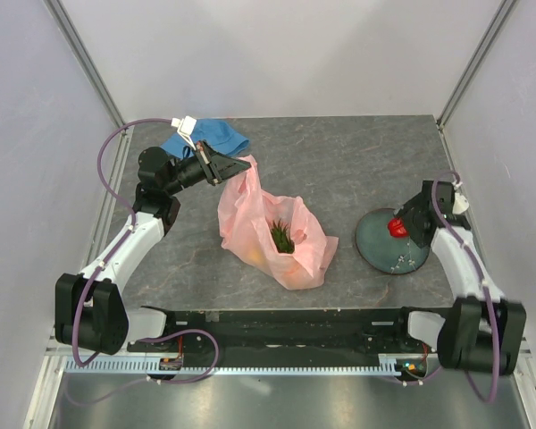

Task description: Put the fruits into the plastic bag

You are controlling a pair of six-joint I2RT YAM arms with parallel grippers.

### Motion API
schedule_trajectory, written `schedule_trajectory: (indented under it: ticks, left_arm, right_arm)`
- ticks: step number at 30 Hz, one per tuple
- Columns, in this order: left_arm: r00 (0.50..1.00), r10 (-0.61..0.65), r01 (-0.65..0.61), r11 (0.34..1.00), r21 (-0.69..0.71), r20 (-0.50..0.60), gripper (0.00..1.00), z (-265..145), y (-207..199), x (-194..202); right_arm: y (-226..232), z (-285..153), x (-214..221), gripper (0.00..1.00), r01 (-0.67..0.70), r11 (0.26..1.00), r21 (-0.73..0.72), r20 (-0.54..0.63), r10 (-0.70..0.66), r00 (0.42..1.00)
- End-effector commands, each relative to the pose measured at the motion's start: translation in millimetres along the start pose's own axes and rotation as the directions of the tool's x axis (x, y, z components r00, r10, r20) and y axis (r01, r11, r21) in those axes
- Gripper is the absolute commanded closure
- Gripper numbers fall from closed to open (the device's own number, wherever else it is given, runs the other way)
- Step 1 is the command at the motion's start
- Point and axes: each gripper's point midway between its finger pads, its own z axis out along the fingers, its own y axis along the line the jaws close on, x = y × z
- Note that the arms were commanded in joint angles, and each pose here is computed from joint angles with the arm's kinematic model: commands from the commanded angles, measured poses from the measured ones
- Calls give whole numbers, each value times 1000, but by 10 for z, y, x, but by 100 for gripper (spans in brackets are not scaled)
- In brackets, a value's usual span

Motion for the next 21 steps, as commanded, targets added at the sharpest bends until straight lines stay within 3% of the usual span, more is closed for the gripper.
schedule_trajectory:
  ticks: [1,3,6,10,14,19,21]
  left_arm:
    - [998,50,-51,999,10,22,98,9,-32,-105]
    - [998,51,-51,999,12,25,98,8,-41,-112]
    - [999,48,-48,999,14,23,98,11,-36,-105]
    - [999,43,-44,999,21,21,98,13,-43,-100]
    - [999,38,-38,999,22,22,99,6,-43,-86]
    - [999,41,-41,999,27,29,98,0,-73,-104]
    - [999,35,-36,999,24,31,98,5,-61,-114]
  right_arm:
    - [708,-592,-362,100,-25,916,-400,174,103,979]
    - [1047,-983,-461,100,57,825,-562,245,100,964]
    - [1420,-1342,-475,100,159,716,-679,280,54,958]
    - [2008,-1847,-202,100,347,533,-772,336,-121,934]
    - [2461,-2132,357,100,440,390,-809,358,-266,895]
    - [2891,-2409,1039,100,443,188,-877,354,-373,858]
    - [3019,-2555,1181,100,377,115,-919,317,-353,880]
